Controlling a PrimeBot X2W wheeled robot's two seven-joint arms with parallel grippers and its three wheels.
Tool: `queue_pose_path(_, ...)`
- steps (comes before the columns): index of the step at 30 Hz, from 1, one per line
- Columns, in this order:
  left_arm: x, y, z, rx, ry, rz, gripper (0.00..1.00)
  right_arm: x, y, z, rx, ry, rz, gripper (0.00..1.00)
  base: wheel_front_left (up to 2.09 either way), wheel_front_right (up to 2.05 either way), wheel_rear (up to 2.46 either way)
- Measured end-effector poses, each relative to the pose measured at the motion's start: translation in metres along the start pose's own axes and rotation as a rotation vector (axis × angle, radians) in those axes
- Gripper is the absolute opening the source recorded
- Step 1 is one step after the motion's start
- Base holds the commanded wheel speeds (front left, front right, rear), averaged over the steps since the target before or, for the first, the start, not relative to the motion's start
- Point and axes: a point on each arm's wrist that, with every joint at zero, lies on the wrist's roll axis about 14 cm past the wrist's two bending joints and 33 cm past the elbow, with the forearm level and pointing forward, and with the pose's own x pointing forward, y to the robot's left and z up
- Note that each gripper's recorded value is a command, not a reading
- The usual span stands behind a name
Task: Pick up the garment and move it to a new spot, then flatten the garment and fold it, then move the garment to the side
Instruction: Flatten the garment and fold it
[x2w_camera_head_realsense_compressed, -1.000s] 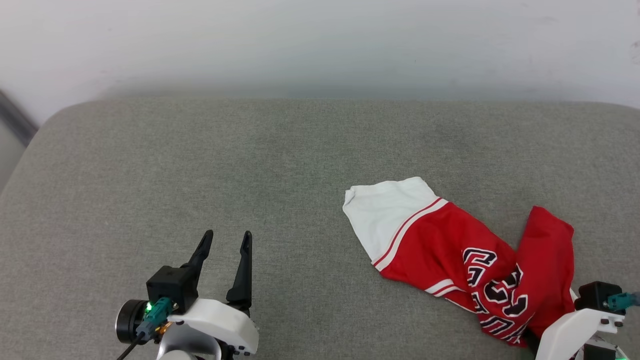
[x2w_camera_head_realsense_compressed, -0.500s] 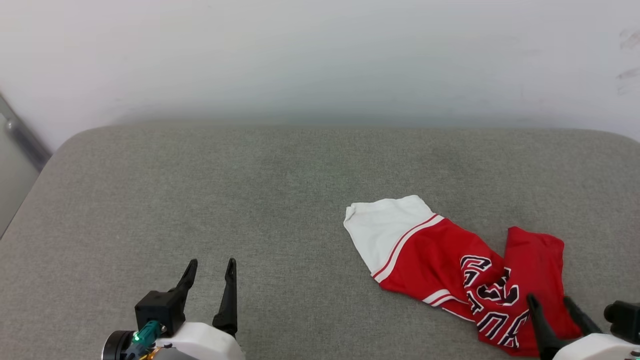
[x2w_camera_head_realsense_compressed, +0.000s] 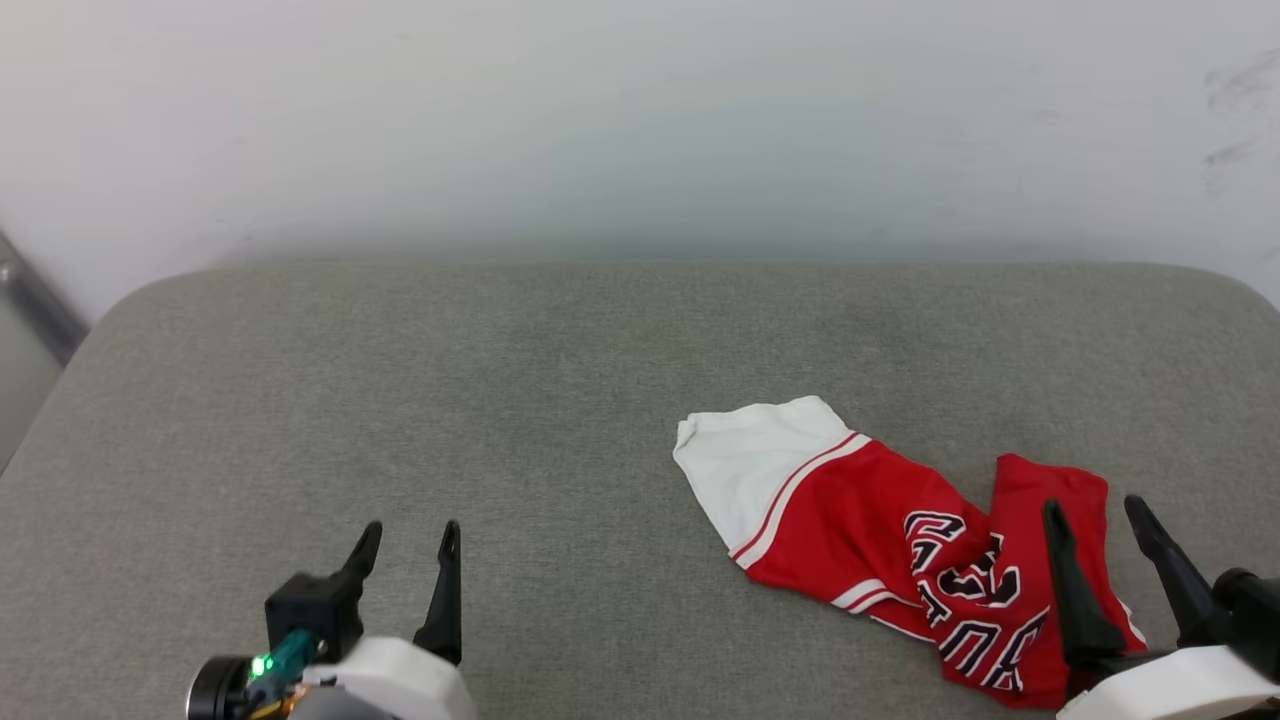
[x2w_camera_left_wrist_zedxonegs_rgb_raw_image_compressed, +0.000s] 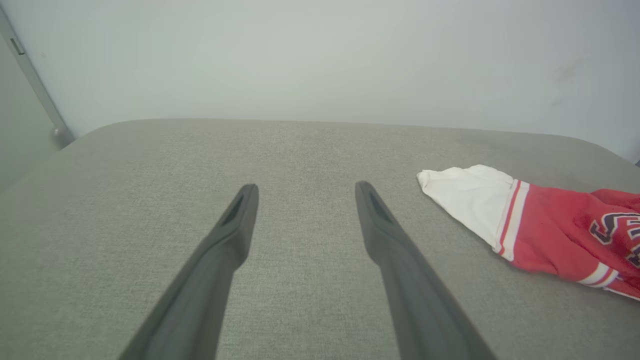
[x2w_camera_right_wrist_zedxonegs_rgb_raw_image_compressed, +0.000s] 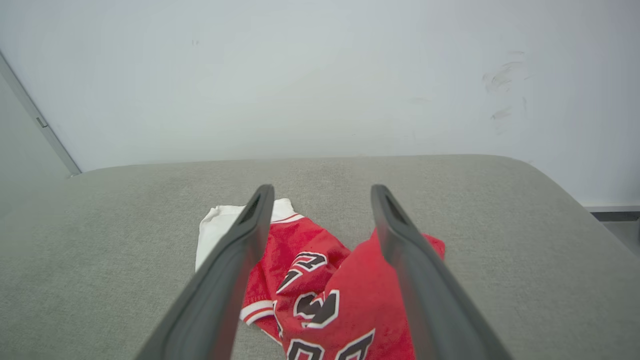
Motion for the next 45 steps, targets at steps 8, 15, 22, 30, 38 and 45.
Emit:
queue_pose_path(8,0.055,-0.051,0.03,0.031,-0.009,-0.179,1.0,0.006,0.0,0.016,0.002,-0.059,-0.005,1.0,0.0,0.0,0.0)
queue_pose_path(15,0.113,-0.115,0.026,0.064,0.108,-0.389,1.0,0.024,-0.014,0.01,0.008,-0.052,-0.045,1.0,0.0,0.0,0.0)
queue_pose_path(22,0.149,-0.146,-0.048,0.177,0.478,-0.531,1.0,0.032,-0.036,-0.002,0.001,-0.03,-0.112,1.0,0.0,0.0,0.0)
queue_pose_path(30,0.144,-0.134,-0.131,0.308,0.856,-0.544,1.0,0.031,-0.052,-0.018,0.008,0.01,-0.163,1.0,0.0,0.0,0.0)
queue_pose_path(38,0.135,-0.139,-0.147,0.339,0.99,-0.557,0.0,0.027,-0.057,-0.02,0.03,0.009,-0.181,1.0,0.0,0.0,0.0)
queue_pose_path(45,0.142,-0.137,-0.13,0.319,0.846,-0.546,0.0,0.026,-0.055,-0.013,0.042,-0.006,-0.173,1.0,0.0,0.0,0.0)
